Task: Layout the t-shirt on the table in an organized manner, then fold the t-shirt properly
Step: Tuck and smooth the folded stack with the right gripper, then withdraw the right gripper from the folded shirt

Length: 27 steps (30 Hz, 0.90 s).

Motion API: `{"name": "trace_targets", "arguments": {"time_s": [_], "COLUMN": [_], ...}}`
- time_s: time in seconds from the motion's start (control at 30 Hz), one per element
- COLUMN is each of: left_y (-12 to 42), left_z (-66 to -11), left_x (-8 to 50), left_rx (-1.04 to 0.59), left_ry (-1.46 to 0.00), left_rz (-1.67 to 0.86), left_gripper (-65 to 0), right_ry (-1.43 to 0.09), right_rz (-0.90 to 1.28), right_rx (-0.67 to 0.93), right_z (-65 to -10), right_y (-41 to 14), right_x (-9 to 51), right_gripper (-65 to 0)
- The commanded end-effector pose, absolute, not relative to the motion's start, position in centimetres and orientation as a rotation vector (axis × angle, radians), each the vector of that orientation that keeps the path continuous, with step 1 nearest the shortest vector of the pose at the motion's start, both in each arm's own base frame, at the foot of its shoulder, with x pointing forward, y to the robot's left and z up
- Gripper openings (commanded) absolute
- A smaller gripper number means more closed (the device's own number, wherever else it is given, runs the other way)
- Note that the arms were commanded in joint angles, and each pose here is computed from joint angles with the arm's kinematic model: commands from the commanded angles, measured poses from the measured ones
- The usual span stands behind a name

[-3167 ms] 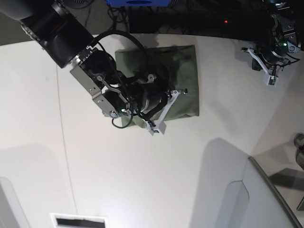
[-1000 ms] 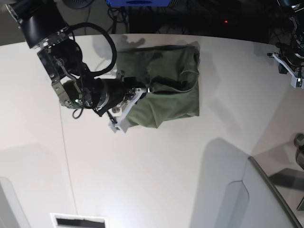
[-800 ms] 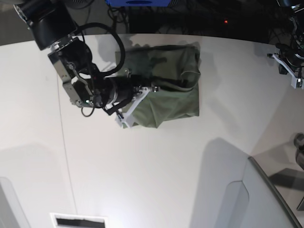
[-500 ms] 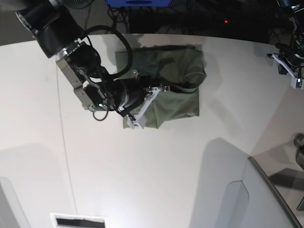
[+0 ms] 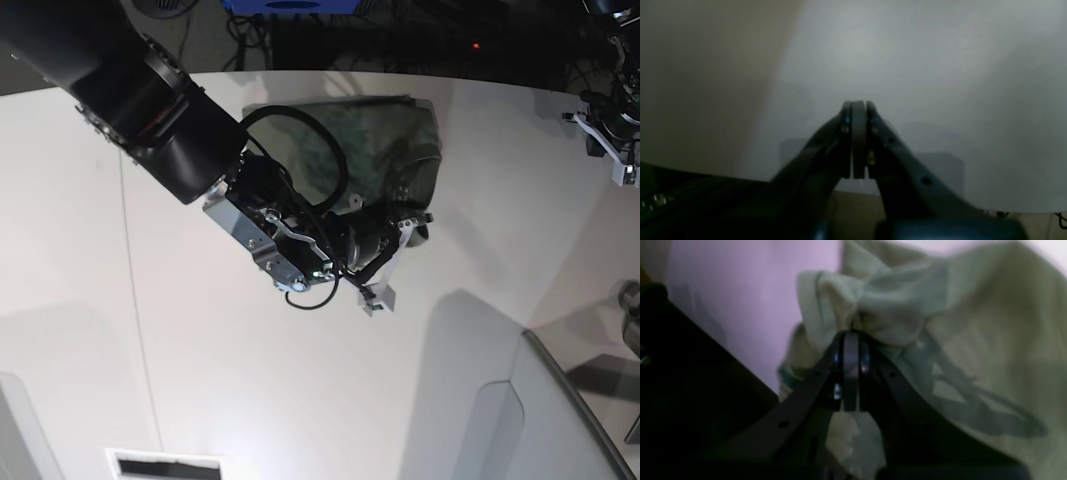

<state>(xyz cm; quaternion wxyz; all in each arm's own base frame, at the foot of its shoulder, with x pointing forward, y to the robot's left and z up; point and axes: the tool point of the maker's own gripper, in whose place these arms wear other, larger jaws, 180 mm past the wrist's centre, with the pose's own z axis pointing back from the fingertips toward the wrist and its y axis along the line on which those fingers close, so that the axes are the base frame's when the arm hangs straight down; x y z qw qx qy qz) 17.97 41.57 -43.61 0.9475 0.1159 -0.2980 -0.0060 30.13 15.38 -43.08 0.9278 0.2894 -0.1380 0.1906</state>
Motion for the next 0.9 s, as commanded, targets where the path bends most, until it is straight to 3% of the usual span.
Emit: {"name": "trace_targets", "arguments": {"time_s": [0.0,0.37,0.63,0.87], "left_y": [42.3,41.3,39.7,39.7], "left_z": [-42.4,-42.5,-43.3,-42.9], "left_x": [18.7,20.0,20.6,21.6], "left_rx": [0.256,0.237,0.206,0.212], "left_ry": [-0.64,-0.65,-0.64,-0.655], "left_rz": [-0.023,-0.054,-0.093,-0.097], "left_gripper": [-65.0,-65.0,-65.0,-65.0], "right_ry": [-0.341,-0.37,-0.235,-0.14], "right_rz": [0.419,0.587,0.204,0.075], "right_rx": [0.621,0.622,0.659,0.678], "right_z": [-41.1,-37.5,-38.3,-40.9], "right_y": [16.4,13.6,6.8,5.1], "right_x": [31.7,30.8,26.0,20.7], "right_gripper": [-65.0,-65.0,-65.0,-65.0]}}
